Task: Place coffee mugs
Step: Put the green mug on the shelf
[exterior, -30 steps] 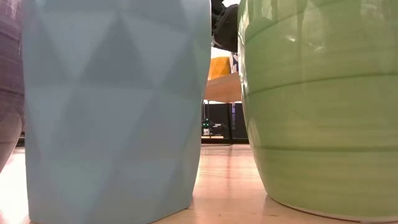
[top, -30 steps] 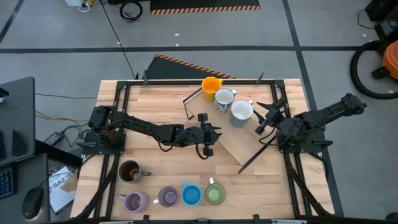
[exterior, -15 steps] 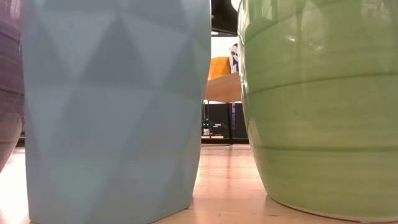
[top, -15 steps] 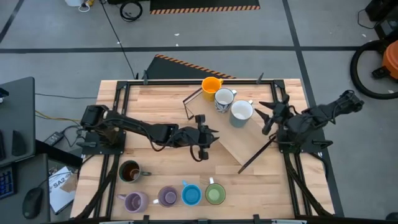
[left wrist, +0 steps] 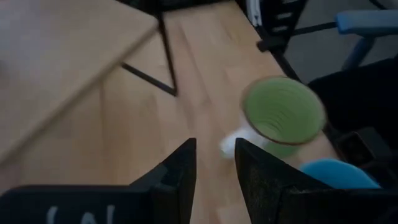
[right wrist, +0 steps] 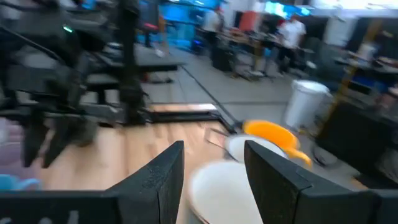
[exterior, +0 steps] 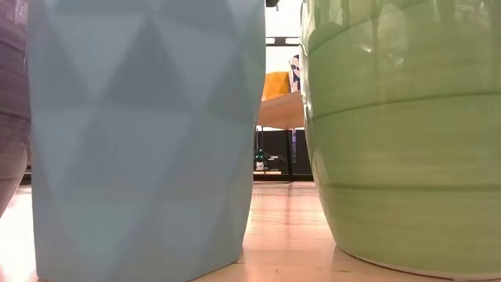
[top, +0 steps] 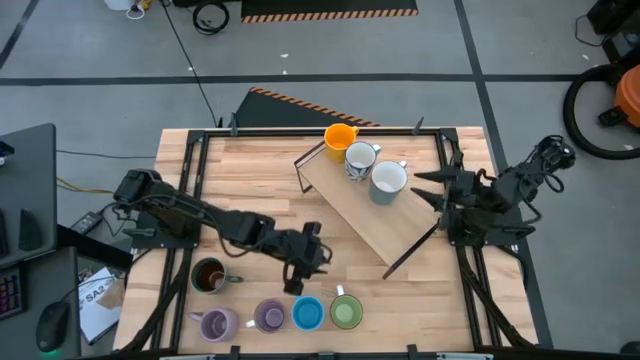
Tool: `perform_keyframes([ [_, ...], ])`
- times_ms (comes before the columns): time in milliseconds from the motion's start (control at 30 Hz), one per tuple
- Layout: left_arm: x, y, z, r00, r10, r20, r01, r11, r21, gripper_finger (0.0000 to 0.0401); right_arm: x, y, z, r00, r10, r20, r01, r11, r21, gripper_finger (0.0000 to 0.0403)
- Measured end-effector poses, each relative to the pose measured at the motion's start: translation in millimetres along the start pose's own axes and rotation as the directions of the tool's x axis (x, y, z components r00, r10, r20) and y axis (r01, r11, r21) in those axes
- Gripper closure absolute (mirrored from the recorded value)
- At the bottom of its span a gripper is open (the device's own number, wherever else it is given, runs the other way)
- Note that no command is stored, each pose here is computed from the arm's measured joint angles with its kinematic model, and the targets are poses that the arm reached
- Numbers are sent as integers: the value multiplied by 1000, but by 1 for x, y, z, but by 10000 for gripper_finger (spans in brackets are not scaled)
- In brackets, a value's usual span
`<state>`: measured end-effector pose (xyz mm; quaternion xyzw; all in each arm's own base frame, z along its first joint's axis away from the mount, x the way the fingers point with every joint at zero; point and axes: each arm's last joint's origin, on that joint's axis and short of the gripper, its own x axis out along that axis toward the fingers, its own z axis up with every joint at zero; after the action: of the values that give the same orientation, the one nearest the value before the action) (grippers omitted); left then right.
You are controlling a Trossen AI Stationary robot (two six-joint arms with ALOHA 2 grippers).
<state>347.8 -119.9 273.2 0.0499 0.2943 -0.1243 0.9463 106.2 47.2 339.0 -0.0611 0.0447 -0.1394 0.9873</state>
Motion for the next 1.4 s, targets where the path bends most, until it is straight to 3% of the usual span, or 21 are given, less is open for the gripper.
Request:
perform_keyframes([
  [133,-2,-7,-3,999,0,-47,-2,998,-59,285,5,19,4,990,141,32,-139,989,-44,229],
  [400,-13,-9,9,995,-6,-102,-7,991,-132,285,26,68,-6,978,206,-43,-210,966,-150,229],
  [867,-15,-11,9,992,-11,-125,-13,982,-188,285,57,126,5,938,295,-183,-314,945,-89,229],
  [1133,-21,-11,11,993,-16,-116,-14,968,-249,285,73,160,-2,869,379,-319,-402,916,-8,229],
  [1400,-67,-10,27,999,-29,-16,24,967,-254,285,88,205,-17,782,372,-500,-436,900,-12,229],
])
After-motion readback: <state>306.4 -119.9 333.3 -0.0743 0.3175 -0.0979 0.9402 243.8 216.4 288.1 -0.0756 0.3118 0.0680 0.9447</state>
